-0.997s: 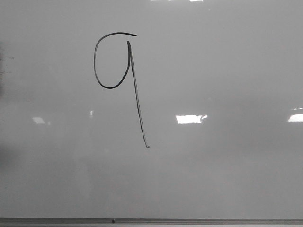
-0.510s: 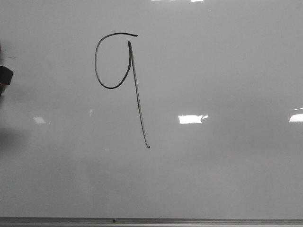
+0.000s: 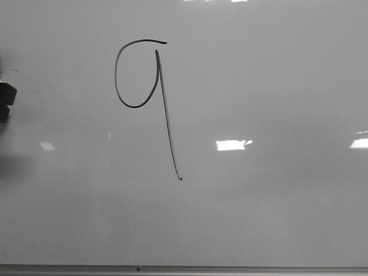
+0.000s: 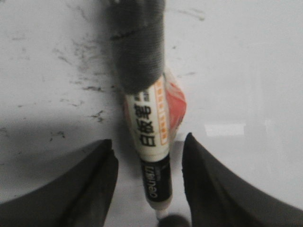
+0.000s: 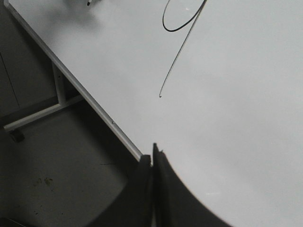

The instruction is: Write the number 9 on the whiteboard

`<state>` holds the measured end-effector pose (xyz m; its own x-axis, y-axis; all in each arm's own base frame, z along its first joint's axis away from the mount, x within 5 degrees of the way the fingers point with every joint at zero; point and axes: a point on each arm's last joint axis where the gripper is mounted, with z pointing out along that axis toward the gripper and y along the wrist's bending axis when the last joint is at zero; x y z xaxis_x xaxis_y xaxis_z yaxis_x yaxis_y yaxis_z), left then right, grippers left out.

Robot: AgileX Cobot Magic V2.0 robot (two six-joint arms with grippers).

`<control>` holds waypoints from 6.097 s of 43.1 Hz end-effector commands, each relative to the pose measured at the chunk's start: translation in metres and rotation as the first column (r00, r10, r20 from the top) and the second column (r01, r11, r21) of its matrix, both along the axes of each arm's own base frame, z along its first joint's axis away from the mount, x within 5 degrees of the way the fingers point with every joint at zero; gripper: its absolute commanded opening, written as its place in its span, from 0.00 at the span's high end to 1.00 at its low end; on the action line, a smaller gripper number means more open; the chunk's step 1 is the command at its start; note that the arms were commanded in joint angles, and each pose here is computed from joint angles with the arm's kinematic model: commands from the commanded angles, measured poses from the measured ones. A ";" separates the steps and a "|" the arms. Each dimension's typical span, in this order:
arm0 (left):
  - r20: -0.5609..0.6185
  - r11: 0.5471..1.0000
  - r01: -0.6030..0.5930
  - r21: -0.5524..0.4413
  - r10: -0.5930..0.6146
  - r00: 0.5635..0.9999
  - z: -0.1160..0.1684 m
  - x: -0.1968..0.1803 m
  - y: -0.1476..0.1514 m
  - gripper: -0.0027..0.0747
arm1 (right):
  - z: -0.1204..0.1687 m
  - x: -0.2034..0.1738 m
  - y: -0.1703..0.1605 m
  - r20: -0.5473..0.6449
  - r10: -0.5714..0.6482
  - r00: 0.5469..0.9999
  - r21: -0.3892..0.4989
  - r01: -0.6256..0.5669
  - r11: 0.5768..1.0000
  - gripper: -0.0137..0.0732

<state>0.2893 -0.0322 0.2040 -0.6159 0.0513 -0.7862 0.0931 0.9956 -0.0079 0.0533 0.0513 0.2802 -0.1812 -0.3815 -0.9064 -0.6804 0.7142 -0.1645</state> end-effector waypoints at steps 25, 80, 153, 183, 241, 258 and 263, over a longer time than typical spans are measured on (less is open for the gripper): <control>0.419 0.999 0.008 -0.052 0.015 0.908 0.109 -0.076 0.009 0.50 | 0.012 0.003 0.000 0.044 -0.034 0.998 0.053 0.031 0.998 0.91; 0.698 0.994 0.074 -0.080 0.003 0.716 0.132 -0.218 0.021 0.99 | 0.012 0.003 0.000 0.043 -0.032 0.999 0.053 0.030 0.998 0.91; 0.637 0.996 -0.047 -0.073 0.082 0.767 0.001 -0.235 0.031 0.99 | 0.011 0.003 0.000 0.039 -0.028 0.999 0.051 0.026 0.998 0.91; 0.637 0.996 -0.047 -0.071 0.081 0.767 0.001 -0.235 0.031 0.99 | 0.017 0.008 -0.003 0.111 -0.085 0.990 0.072 0.077 0.994 0.91; 0.637 0.996 -0.047 -0.071 0.081 0.767 0.001 -0.235 0.031 0.99 | -0.084 0.002 -0.051 0.152 -0.688 0.710 0.385 0.598 0.703 0.91; 0.637 0.996 -0.047 -0.071 0.081 0.767 0.001 -0.235 0.031 0.99 | -0.084 0.002 -0.051 0.152 -0.687 0.711 0.385 0.598 0.703 0.91; 0.637 0.996 -0.047 -0.071 0.081 0.767 0.001 -0.235 0.031 0.99 | -0.084 0.002 -0.051 0.152 -0.687 0.711 0.385 0.598 0.703 0.91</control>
<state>0.0559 -0.0020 0.1969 -0.0734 -0.0013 -0.9973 0.0333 0.9994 -0.0037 0.0563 0.0009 0.1878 -0.1159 0.0307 -0.9928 -0.0038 0.9995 0.0313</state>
